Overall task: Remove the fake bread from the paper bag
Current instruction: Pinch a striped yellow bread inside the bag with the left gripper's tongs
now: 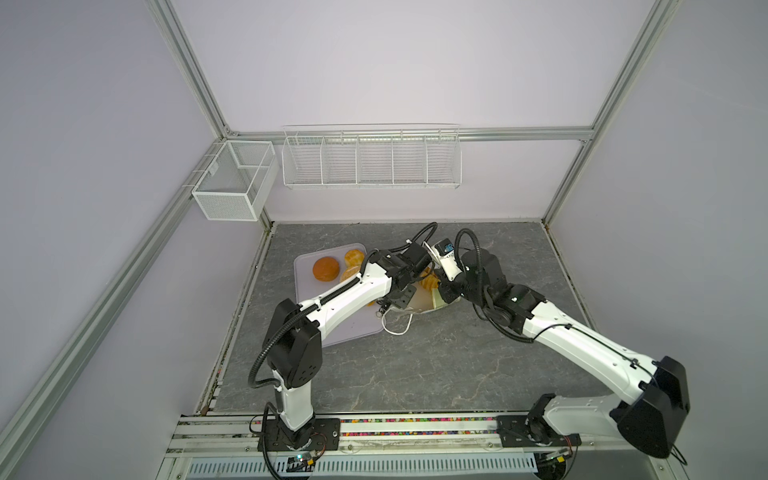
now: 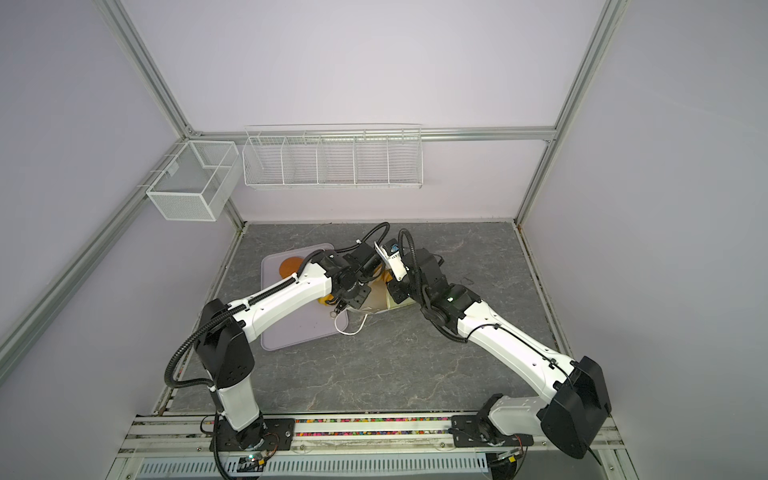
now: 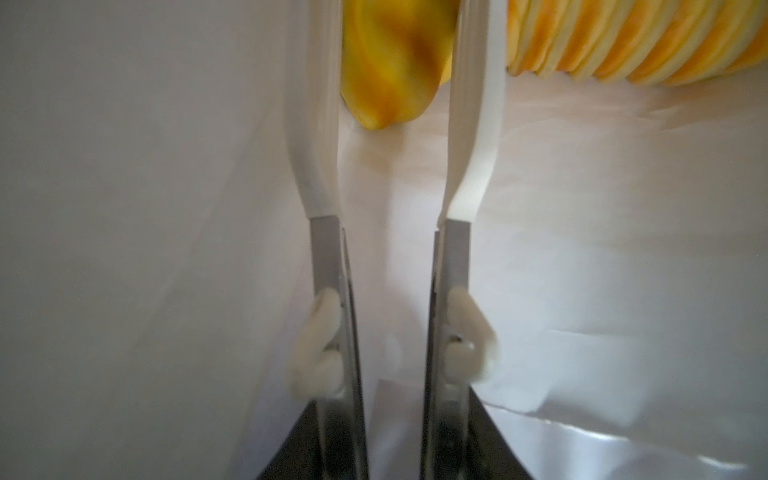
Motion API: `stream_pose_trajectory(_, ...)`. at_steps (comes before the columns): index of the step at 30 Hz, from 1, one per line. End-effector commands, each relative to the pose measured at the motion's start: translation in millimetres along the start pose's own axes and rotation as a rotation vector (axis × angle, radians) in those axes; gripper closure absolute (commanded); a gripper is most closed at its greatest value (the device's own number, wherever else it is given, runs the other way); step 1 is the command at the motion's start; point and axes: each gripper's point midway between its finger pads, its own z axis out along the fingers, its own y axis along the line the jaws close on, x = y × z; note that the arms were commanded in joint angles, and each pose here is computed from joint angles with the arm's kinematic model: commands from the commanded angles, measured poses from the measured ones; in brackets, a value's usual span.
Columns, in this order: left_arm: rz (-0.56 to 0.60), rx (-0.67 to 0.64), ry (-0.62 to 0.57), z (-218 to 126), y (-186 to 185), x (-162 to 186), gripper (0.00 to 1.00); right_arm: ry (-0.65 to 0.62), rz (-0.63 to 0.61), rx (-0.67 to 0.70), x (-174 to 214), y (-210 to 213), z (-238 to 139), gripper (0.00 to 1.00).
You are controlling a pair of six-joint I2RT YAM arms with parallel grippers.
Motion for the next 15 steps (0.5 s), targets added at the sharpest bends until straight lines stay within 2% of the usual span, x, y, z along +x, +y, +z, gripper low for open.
stream_pose_trajectory(1, 0.034, -0.011, 0.030, 6, 0, -1, 0.60, -0.064, -0.015, -0.052, -13, 9, -9, 0.93)
stream_pose_trajectory(7, 0.050, 0.091, 0.063, 6, -15, 1, 0.67, -0.059, -0.024, -0.041, -10, 7, -8, 0.93)
stream_pose_trajectory(15, 0.044, 0.175, 0.090, -10, -23, 4, 0.85, -0.054, -0.029, -0.018, -6, 4, -7, 0.93)
